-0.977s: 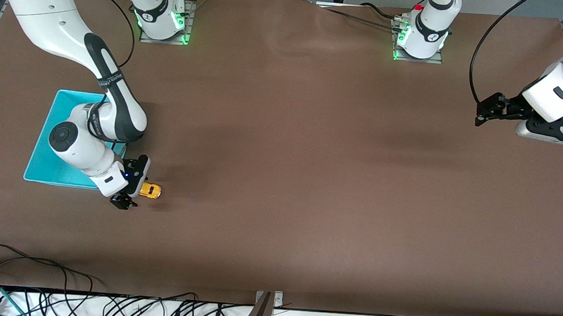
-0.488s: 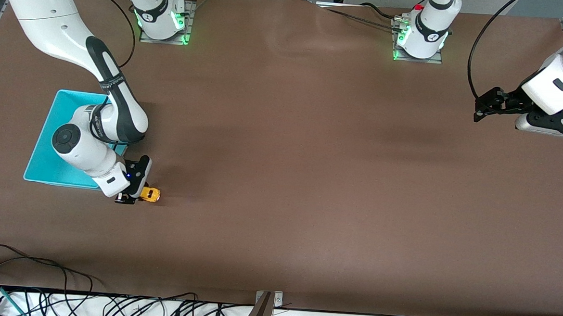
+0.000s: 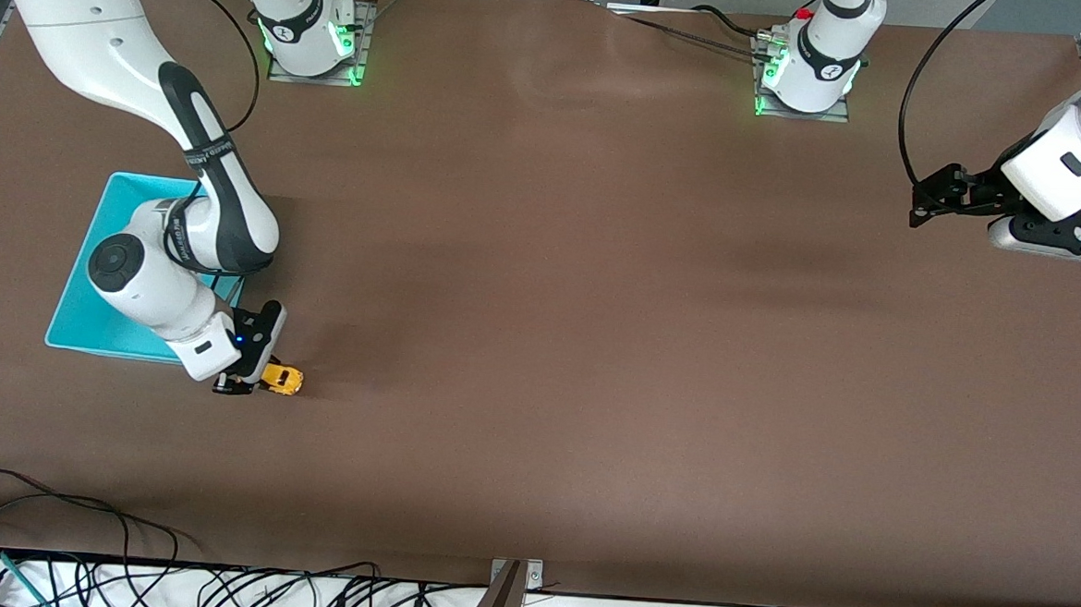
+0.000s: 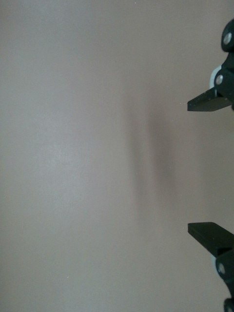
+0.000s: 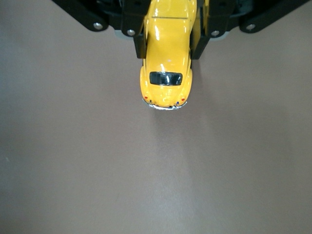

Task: Wind up and store yellow beetle car
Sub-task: 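Lift the car with the right gripper and lower it into the bin, then open the right gripper to release the car inside the bin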

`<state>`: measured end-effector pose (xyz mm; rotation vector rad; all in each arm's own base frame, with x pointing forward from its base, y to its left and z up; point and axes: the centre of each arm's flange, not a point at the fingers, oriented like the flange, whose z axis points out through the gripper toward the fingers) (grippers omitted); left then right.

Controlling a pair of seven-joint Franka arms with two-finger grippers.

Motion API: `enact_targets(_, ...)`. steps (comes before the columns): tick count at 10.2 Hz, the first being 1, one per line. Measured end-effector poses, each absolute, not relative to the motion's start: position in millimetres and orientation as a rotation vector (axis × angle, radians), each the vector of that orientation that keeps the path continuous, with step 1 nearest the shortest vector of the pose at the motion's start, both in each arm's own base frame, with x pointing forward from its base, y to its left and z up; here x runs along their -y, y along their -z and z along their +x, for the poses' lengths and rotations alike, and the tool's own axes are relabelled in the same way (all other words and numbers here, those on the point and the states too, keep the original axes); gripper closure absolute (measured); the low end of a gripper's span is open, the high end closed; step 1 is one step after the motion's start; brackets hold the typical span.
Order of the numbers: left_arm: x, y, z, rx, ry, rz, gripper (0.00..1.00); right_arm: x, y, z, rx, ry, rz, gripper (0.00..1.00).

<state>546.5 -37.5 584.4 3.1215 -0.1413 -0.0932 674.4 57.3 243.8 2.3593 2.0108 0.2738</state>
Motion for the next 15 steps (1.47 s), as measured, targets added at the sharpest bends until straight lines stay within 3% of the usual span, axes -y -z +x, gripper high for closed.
enact_targets(4,38.4,-584.4,546.3,0.143,0.095,3.121,0.00,-52.0,-357.9,653.8,-1.900,-0.124,2.514,0.60)
enact_targets(7,40.7,-584.4,546.0,0.150,0.096,3.121,0.00,24.6,-395.0,629.6,-1.753,0.016,2.626,0.60)
enact_targets(10,40.1,-584.4,546.1,0.148,0.096,3.121,0.00,87.6,-342.1,600.6,-1.670,0.035,2.651,0.60)
enact_targets(13,39.6,-584.4,546.1,0.146,0.096,3.121,0.00,114.5,-271.5,557.0,-1.633,-0.015,2.613,0.60)
enact_targets(15,39.4,-584.4,546.1,0.146,0.097,3.121,0.00,123.7,-251.0,537.7,-1.600,0.000,2.648,0.60)
